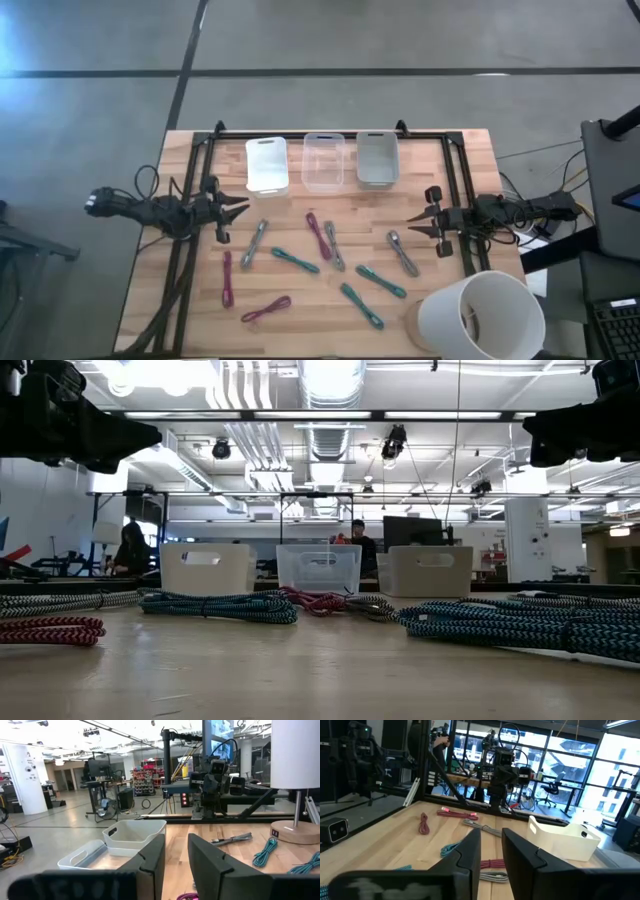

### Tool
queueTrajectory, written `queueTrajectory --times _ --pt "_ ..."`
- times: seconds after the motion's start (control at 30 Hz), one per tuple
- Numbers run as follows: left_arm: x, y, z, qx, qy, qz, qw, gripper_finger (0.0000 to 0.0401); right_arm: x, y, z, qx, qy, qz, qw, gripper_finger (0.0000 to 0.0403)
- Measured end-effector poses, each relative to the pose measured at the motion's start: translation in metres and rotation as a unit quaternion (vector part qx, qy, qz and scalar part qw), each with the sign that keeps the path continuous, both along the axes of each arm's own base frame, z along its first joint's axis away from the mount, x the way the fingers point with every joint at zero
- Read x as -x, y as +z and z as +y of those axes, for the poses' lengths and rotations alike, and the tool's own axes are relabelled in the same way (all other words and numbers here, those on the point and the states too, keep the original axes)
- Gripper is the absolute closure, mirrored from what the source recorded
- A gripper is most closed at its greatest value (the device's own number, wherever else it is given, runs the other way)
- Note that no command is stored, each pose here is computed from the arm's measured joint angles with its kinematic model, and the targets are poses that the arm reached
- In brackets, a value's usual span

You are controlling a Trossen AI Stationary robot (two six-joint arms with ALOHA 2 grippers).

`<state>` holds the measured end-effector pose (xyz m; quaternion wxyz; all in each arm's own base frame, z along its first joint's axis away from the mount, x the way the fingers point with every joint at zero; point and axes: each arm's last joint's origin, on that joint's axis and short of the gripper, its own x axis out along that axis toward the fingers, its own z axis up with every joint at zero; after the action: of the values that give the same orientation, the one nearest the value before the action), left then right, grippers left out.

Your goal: Pick & Place USB Port

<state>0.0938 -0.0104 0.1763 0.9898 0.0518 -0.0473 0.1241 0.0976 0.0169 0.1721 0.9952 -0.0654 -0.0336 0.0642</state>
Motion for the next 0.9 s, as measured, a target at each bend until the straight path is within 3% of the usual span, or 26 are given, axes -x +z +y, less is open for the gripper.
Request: queueTrajectory --times 0.9 --pt "0.0000 -0.0002 0.0000 0.000 0.000 0.001 1.000 0.0311 0.0000 0.0000 0.0000 0.000 0.000 0.000 1.000 0.0328"
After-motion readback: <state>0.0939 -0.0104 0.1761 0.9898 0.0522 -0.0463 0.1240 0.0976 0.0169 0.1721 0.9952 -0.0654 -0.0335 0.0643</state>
